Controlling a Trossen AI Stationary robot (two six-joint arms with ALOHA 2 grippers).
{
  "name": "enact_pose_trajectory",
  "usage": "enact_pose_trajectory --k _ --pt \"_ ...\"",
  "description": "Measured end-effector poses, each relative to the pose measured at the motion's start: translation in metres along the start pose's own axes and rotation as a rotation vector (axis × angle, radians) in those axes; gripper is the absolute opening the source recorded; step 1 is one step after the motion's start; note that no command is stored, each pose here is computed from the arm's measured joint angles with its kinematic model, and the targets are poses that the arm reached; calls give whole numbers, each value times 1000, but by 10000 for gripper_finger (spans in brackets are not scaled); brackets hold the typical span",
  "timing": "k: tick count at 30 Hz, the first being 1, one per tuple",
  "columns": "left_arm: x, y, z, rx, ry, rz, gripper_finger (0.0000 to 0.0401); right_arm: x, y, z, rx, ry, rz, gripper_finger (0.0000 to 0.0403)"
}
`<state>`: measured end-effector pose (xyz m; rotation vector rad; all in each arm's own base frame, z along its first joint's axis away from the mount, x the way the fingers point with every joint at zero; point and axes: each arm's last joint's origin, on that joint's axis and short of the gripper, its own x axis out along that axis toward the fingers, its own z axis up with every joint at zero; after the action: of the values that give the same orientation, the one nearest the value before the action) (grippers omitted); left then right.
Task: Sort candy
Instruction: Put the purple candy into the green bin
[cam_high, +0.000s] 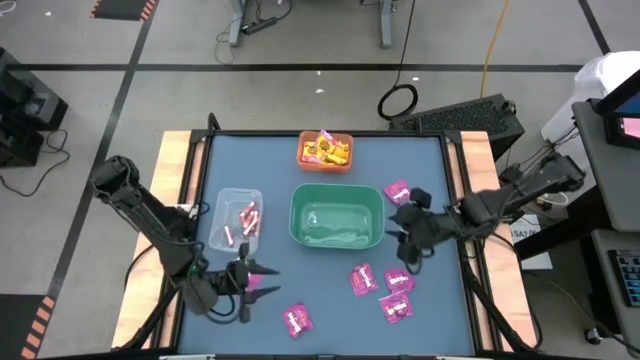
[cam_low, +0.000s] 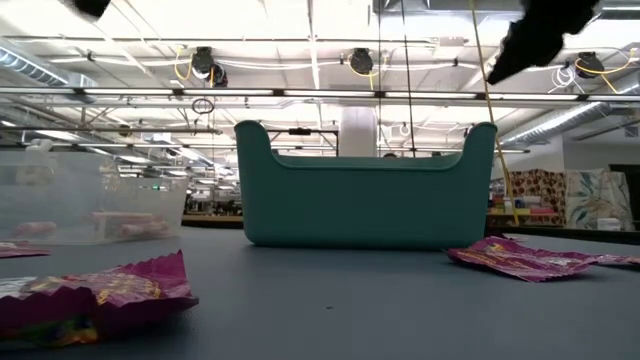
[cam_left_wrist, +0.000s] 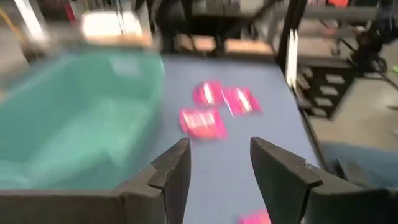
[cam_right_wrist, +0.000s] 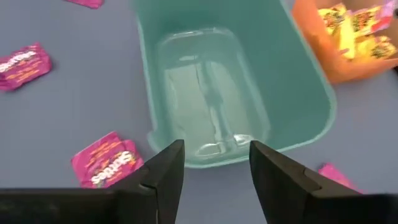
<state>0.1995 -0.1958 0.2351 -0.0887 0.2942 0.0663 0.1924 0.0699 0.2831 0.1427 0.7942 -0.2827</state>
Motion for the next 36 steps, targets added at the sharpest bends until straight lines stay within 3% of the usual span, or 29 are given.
enact_pose_trajectory --k 7,16,26,29,36 --pt "-15 4 -34 -288 320 1 173 3 16 -33 8 -33 19 171" --pt "-24 0 -72 -322 564 95 173 11 31 -55 11 -93 103 171" --pt "-18 -11 -116 -161 652 151 177 17 57 -76 -4 -166 204 171" --pt "-18 -13 -126 -121 650 167 196 18 65 -84 -34 -157 223 171" --pt "-23 -16 -130 -159 500 223 262 23 71 -88 -56 -149 225 171"
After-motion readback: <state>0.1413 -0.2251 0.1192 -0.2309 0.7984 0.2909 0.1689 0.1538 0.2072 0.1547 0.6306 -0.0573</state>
